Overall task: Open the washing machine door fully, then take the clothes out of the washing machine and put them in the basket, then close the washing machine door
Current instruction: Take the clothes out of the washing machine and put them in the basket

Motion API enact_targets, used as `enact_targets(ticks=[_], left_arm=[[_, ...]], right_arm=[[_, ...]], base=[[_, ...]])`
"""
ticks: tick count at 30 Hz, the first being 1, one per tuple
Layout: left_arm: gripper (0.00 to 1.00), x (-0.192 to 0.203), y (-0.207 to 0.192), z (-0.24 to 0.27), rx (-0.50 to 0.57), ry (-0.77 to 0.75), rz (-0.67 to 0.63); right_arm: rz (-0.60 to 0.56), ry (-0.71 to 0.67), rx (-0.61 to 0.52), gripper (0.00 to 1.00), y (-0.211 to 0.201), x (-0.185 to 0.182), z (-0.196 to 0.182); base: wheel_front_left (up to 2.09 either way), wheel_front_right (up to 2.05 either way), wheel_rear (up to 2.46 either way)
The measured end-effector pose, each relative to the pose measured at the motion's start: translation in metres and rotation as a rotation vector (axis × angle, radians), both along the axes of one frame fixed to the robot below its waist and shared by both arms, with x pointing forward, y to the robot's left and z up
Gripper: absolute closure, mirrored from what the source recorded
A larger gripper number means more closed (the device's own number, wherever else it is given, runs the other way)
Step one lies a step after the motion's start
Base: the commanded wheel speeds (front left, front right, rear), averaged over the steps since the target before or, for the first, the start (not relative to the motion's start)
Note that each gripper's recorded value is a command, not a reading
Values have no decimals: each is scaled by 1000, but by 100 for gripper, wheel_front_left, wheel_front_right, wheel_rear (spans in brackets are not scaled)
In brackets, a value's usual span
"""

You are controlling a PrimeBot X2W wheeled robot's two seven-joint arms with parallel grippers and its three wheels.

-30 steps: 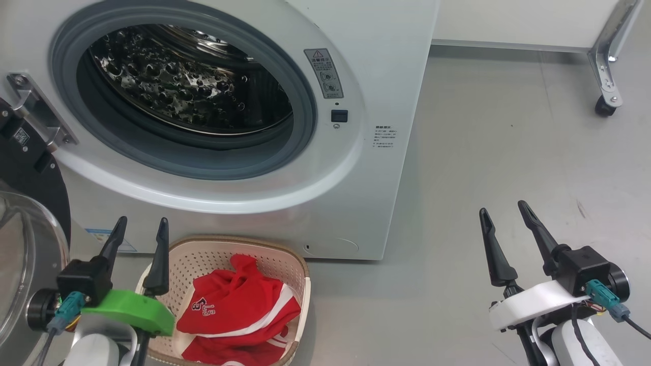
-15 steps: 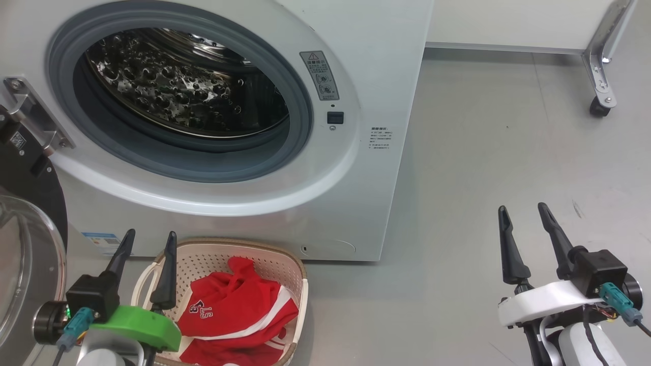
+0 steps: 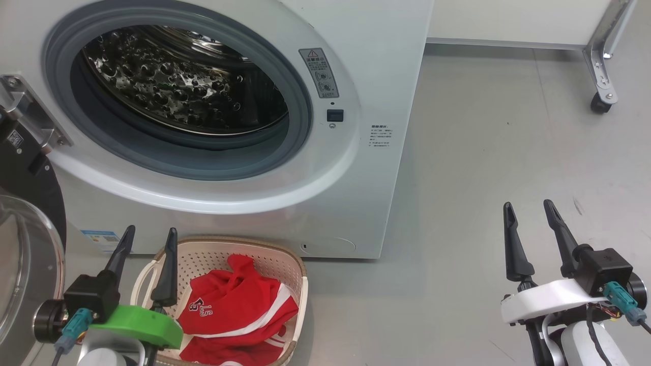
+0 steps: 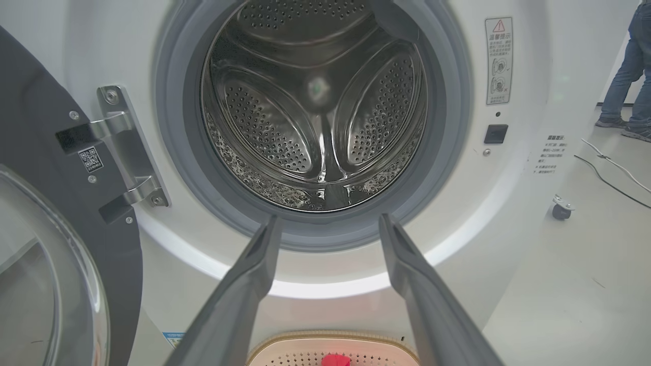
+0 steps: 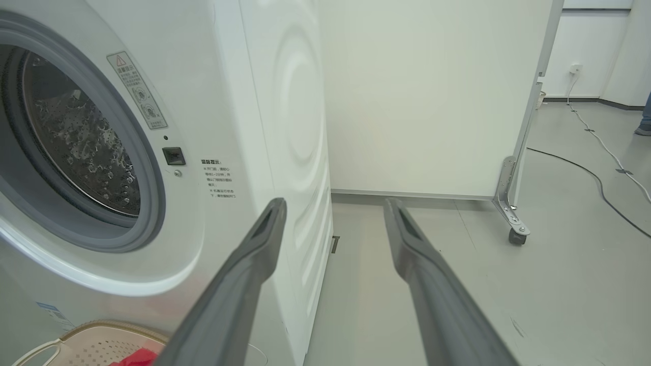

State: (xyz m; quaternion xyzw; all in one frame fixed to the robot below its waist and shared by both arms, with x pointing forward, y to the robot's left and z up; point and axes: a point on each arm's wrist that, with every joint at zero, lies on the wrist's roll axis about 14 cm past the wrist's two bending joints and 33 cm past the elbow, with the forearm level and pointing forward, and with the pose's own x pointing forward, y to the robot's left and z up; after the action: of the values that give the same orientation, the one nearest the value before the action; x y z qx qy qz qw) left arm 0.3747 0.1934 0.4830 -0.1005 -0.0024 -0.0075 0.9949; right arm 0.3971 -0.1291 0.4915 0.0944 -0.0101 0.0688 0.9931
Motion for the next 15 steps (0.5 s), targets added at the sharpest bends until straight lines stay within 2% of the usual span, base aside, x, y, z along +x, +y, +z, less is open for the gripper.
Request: enact_targets(ticks=[15], left_arm=[[0,-2,5,1,-6,-5,21]], right_arm=[[3,1,3,0,2,0,0]], base=[[0,0,0]])
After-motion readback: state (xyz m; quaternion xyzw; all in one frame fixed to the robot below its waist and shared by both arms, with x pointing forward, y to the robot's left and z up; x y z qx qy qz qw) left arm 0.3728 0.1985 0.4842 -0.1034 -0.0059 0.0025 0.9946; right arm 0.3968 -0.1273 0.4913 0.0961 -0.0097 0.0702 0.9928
